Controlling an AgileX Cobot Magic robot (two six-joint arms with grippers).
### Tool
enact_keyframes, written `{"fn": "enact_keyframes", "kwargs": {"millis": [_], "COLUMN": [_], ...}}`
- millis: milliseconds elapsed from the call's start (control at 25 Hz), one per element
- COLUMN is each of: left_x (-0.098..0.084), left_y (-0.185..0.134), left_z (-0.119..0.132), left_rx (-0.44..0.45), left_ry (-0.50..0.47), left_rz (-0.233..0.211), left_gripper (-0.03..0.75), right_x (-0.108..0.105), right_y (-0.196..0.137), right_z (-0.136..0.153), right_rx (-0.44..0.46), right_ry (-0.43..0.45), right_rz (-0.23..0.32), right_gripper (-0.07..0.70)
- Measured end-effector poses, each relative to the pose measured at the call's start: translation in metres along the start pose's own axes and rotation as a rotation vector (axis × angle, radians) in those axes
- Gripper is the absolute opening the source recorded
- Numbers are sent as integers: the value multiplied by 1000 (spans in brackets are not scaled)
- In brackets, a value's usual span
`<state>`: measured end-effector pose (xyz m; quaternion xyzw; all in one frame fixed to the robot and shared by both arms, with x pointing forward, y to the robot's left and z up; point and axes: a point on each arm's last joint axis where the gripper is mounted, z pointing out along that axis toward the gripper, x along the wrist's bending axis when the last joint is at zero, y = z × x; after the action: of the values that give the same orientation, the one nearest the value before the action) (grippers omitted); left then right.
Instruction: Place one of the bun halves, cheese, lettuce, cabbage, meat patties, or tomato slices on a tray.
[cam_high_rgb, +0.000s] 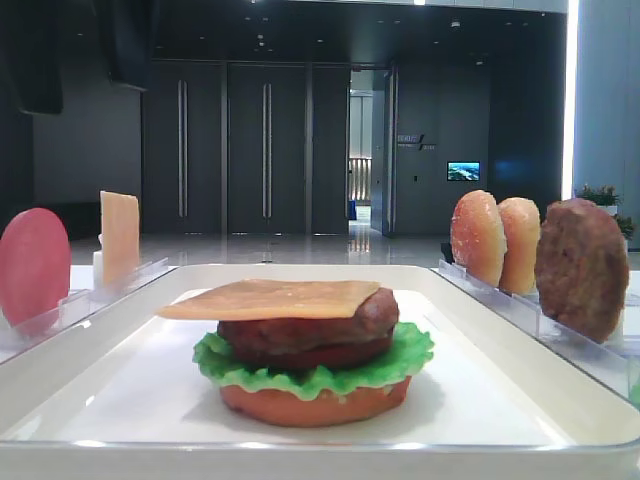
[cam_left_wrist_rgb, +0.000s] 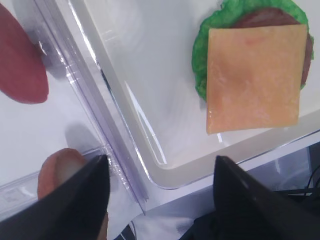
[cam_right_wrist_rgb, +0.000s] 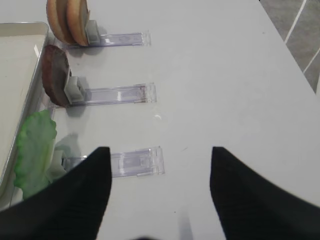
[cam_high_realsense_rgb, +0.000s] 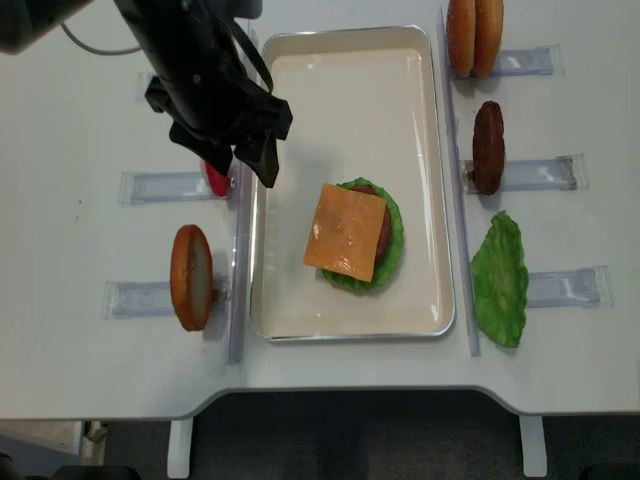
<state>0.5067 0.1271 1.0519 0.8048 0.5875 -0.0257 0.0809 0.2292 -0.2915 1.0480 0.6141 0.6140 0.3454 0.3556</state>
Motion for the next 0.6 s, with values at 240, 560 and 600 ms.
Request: {"fn": "enact_keyframes", "kwargs": {"millis": [240, 560, 600], "left_x": [2, 30, 36], "left_y": [-1, -1, -2], "left_z": [-7, -24, -29], "left_rx": [-22, -81, -95], "left_ry": [18, 64, 66], "left_rz": [-5, -60, -70], "left_gripper": [496, 494, 493], "right_x": [0, 0, 0], "right_y": [0, 0, 0], "right_z": [0, 0, 0], "right_rx": [0, 0, 0], "right_ry": [0, 0, 0], "right_rz": [0, 0, 0], "right_gripper": [416, 416, 416]}}
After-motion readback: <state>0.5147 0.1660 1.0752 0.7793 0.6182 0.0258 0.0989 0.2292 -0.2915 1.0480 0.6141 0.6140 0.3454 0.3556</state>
